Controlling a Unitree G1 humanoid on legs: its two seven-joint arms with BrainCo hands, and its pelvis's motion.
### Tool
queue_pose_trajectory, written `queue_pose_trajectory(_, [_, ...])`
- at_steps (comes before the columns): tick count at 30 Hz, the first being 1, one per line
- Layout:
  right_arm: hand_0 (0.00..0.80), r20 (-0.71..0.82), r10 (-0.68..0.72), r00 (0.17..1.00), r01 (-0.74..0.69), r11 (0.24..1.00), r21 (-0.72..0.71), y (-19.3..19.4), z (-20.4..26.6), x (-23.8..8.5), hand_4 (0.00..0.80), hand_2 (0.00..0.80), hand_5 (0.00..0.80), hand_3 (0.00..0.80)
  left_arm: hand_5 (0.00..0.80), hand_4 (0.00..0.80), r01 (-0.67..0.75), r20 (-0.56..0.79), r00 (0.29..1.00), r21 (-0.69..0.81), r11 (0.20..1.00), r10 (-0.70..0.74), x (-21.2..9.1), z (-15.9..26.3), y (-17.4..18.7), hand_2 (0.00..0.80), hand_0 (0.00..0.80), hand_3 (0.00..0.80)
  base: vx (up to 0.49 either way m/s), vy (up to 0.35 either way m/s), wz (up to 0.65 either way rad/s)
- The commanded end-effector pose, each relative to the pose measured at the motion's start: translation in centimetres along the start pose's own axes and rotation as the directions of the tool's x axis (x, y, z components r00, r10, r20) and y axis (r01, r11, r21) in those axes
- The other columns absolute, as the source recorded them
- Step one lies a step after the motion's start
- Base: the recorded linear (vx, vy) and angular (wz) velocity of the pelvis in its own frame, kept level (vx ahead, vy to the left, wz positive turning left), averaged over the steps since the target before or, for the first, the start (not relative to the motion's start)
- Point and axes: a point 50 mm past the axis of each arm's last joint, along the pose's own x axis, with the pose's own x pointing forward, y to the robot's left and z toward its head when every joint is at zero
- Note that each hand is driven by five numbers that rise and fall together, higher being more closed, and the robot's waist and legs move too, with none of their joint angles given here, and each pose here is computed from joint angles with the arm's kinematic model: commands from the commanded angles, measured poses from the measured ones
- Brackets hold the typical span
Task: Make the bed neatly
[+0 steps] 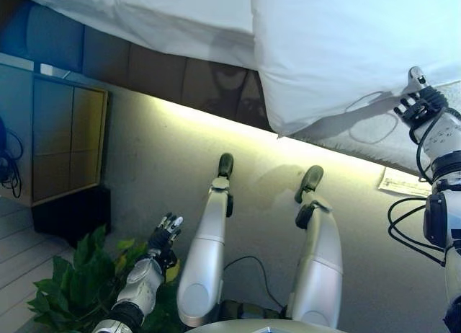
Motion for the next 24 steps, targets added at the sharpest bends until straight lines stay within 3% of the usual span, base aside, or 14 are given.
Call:
queue_pose_trajectory(1, [0.0, 0.299, 0.179, 0.937, -0.175, 0.984, -0.041, 3.3, 8.6, -2.3, 0.0, 0.0, 0.0, 0.0, 0.0, 0.0, -0.046, -0.012, 0.999, 0.009, 0.999, 0.047, -2.1, -0.9, 2.7, 0.0, 0.0, 0.0, -0.036, -0.002, 0.04])
queue_pose_trajectory(8, [0.0, 0.306, 0.341, 0.889, -0.314, 0.94, -0.136, 5.4, 8.3, -2.7, 0.0, 0.0, 0.0, 0.0, 0.0, 0.0, 0.023, 0.008, 1.0, 0.041, 0.999, -0.024, -2.1, -0.2, 2.0, 0.0, 0.0, 0.0, -0.005, 0.0, 0.0])
queue_pose_trajectory(14, [0.0, 0.334, 0.391, 0.857, -0.353, 0.92, -0.171, 5.8, 8.8, -3.1, 0.0, 0.0, 0.0, 0.0, 0.0, 0.0, 0.039, -0.014, 0.999, 0.059, 0.998, -0.039, -2.2, -0.2, 1.9, 0.0, 0.0, 0.0, 0.022, 0.031, -0.04])
queue_pose_trajectory(15, [0.298, 0.344, 0.398, 0.851, -0.355, 0.917, -0.182, 5.8, 8.9, -3.1, 0.298, 0.298, 0.298, 0.298, 0.0, 0.0, 0.038, -0.017, 0.999, 0.061, 0.997, -0.037, -2.3, -0.2, 2.0, 0.0, 0.0, 0.0, 0.035, -0.005, -0.01])
queue_pose_trajectory(16, [0.8, 0.379, 0.407, 0.831, -0.355, 0.913, -0.203, 6.2, 9.4, -3.4, 0.8, 0.8, 0.8, 0.8, 0.0, 0.0, 0.033, -0.019, 0.999, 0.064, 0.997, -0.032, -2.3, -0.1, 2.2, 0.0, 0.0, 0.0, 0.0, 0.0, 0.0])
queue_pose_trajectory(24, [0.8, 0.497, 0.465, 0.733, -0.406, 0.885, -0.229, 8.4, 11.6, -5.0, 0.8, 0.8, 0.8, 0.8, 0.0, 0.0, 0.013, -0.003, 1.0, 0.066, 0.998, -0.013, -2.4, 0.7, 3.3, 0.0, 0.0, 0.0, 0.002, 0.013, 0.05])
